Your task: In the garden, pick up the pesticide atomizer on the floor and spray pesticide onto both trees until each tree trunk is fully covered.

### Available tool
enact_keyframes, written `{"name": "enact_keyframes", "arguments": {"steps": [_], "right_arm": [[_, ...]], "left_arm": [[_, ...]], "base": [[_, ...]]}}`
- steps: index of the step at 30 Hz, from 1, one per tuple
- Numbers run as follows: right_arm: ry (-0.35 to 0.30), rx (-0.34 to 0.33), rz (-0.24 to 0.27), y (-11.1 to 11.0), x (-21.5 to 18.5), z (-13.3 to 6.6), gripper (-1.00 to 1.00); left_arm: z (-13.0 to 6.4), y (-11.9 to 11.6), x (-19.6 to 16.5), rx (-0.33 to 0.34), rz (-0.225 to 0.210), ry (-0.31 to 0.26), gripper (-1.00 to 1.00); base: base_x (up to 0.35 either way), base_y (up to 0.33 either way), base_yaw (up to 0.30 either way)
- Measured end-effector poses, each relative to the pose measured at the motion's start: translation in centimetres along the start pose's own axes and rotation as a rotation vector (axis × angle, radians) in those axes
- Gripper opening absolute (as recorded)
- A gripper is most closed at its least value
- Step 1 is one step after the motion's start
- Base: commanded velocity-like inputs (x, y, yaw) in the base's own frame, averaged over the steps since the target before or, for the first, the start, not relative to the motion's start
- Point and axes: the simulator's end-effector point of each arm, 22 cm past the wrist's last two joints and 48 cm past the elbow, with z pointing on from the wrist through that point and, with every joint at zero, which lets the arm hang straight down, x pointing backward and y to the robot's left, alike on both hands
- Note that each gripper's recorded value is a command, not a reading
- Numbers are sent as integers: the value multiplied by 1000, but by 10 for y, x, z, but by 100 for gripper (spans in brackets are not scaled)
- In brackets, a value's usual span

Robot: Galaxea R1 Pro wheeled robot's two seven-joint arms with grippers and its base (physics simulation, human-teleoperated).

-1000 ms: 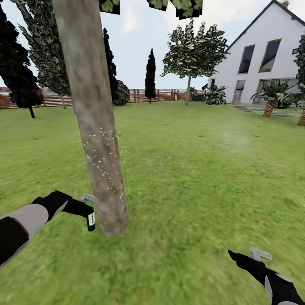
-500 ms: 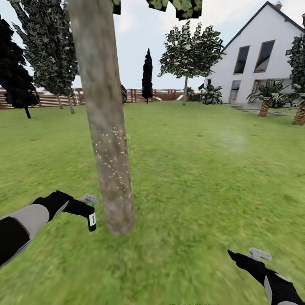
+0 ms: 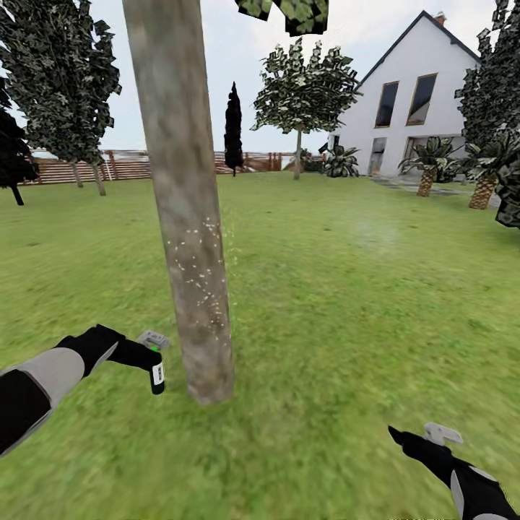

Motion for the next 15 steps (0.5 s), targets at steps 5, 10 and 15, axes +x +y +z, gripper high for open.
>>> {"name": "enact_keyframes", "arguments": {"steps": [5, 10, 15], "right_arm": [[0, 0, 1, 0, 0, 0, 100], [0, 0, 1, 0, 0, 0, 100], [0, 0, 0, 0, 0, 0, 100]], "left_arm": [[4, -9, -4, 13, 7, -3, -100], [5, -10, -5, 14, 9, -3, -100], [5, -10, -4, 14, 11, -1, -100]], "base": [[-1, 320, -248], [0, 320, -269], [-65, 234, -52]]}}
